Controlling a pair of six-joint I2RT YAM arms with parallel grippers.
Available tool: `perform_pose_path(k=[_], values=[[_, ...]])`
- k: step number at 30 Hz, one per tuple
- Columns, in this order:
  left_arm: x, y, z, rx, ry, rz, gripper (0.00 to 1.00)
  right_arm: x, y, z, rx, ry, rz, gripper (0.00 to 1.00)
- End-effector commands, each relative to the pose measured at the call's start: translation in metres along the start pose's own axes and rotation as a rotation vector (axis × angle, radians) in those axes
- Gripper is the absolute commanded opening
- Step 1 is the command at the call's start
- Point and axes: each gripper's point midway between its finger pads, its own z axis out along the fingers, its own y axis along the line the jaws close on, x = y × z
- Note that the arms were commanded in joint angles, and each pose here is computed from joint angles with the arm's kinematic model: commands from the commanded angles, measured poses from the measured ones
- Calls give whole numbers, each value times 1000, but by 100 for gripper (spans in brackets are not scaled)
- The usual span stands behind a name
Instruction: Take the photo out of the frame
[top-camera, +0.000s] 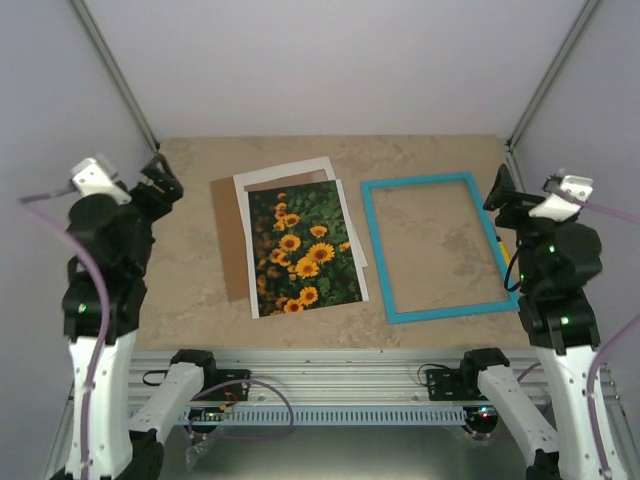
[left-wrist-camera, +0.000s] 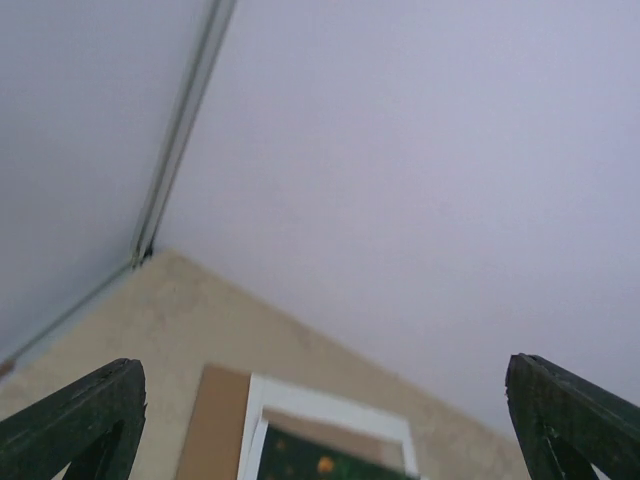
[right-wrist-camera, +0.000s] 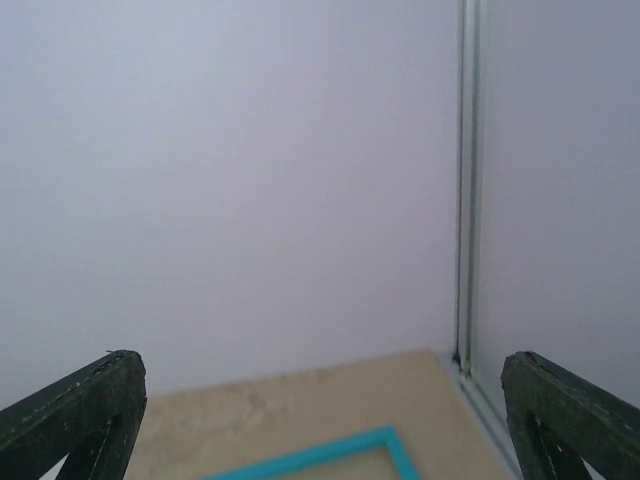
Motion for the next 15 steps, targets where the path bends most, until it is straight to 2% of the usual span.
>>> perform_pose_path(k=[1, 15], values=[[-39, 6, -30, -39, -133, -14, 100, -24, -5, -19, 3, -120, -6, 98], [-26, 6, -19, -34, -100, -1, 100, -19, 0, -20, -35, -140, 24, 98]])
